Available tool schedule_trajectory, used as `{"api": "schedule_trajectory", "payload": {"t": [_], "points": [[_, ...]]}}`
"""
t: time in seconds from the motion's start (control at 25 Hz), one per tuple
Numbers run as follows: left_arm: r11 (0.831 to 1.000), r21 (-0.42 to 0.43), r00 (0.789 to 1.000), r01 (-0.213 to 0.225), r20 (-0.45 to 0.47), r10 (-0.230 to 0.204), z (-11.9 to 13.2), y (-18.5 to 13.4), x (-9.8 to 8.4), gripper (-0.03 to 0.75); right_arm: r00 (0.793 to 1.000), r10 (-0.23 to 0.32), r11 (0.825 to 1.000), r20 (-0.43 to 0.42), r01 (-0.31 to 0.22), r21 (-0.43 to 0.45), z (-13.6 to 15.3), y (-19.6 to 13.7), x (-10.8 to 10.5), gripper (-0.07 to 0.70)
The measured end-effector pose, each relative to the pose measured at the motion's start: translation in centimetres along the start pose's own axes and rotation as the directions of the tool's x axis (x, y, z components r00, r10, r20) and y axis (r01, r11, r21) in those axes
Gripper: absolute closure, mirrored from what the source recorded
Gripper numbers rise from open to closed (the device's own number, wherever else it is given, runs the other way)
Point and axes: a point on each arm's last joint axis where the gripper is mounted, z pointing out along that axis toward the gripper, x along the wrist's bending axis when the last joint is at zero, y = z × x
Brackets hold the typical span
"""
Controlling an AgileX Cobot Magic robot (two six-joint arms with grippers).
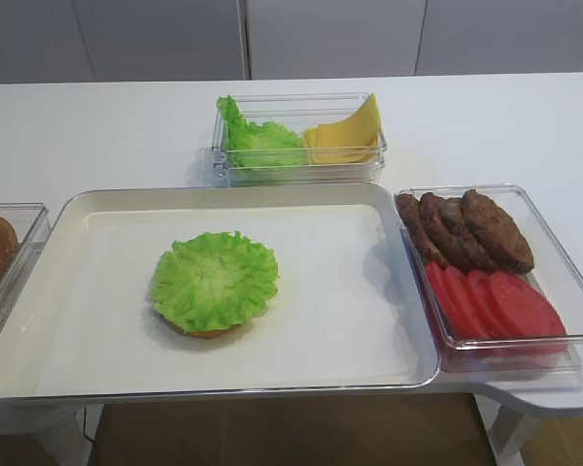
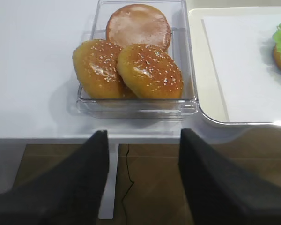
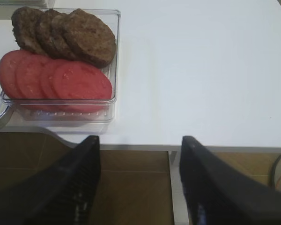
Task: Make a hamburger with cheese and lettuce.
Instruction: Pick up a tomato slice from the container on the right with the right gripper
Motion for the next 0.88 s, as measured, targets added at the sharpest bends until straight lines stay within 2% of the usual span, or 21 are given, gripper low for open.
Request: {"api": "schedule_trajectory", "payload": {"t": [0.2, 0.32, 0.4, 0.64, 0.88], "points": [[1.0, 0.0, 1.0, 0.0, 0.0, 0.0, 0.0, 0.0, 0.0, 0.354, 0.999, 0.015, 1.0, -0.028, -0.016, -0.025, -0.1, 0.3, 0.3, 0.224], [1.0, 0.0, 1.0, 0.0, 0.0, 0.0, 0.0, 0.0, 0.0, 0.354, 0.989, 0.067, 0.991, -0.13, -0.081, -0.111, -0.8, 1.3, 1.2, 0.224], [1.0, 0.0, 1.0, 0.0, 0.0, 0.0, 0.0, 0.0, 0.0, 0.354, 0.98, 0.085, 0.986, -0.181, -0.108, -0.127, -1.3, 1.9, 1.6, 0.225], [1.0, 0.0, 1.0, 0.0, 0.0, 0.0, 0.0, 0.0, 0.0, 0.354, 0.972, 0.114, 0.991, -0.206, -0.126, -0.043, -1.4, 5.4, 1.6, 0.225], [1.0, 0.0, 1.0, 0.0, 0.0, 0.0, 0.0, 0.0, 0.0, 0.354, 0.968, 0.135, 0.991, -0.212, -0.137, 0.004, -1.1, 9.2, 1.4, 0.225]]}}
